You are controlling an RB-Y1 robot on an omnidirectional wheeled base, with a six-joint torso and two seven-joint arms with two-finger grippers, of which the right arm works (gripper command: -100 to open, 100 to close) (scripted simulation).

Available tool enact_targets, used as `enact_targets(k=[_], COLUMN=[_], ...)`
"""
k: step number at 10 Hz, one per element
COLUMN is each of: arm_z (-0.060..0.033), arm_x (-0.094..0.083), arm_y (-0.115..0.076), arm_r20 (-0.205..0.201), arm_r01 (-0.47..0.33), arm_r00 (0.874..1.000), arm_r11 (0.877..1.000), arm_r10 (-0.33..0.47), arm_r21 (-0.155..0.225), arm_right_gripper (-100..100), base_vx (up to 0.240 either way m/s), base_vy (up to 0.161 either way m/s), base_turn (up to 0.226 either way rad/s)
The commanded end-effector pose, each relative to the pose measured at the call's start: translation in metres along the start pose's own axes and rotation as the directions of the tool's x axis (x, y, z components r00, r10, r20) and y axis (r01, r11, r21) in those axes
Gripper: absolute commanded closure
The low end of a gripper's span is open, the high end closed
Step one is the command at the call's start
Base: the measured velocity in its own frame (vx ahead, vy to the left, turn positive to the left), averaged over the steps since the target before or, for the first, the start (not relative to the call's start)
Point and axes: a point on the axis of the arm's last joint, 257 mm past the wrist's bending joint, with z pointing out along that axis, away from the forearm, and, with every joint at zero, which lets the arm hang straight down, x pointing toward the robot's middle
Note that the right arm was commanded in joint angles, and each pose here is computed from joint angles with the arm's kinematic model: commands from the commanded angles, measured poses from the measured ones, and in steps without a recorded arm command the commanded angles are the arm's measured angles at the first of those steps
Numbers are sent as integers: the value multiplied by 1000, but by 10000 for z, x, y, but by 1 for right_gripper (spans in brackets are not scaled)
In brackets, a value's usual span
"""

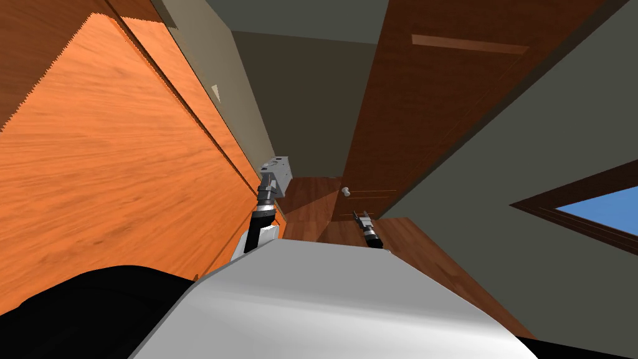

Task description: Pull the door open

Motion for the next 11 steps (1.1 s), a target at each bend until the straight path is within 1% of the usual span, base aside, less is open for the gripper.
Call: enact_targets(k=[1,6,7,8,11], arm_z=[-31,-128,-120,-147,-186], arm_x=[83,320,301,307,312], arm_y=[-6,-8,-7,-17,-38], arm_r20=[-17,-64,-60,-60,-62], arm_r01=[27,94,85,88,87], arm_r00=[1000,993,995,994,994], arm_r11=[1000,996,996,996,996], arm_r10=[-27,-94,-85,-89,-89], arm_r21=[-2,-12,-10,-18,-27], arm_right_gripper=[-100,-100,-100,-100,-100], base_vx=[106,140,64,136,161], base_vy=[-3,16,1,50,114], base_turn=[-1,-1,2,-27,-28])
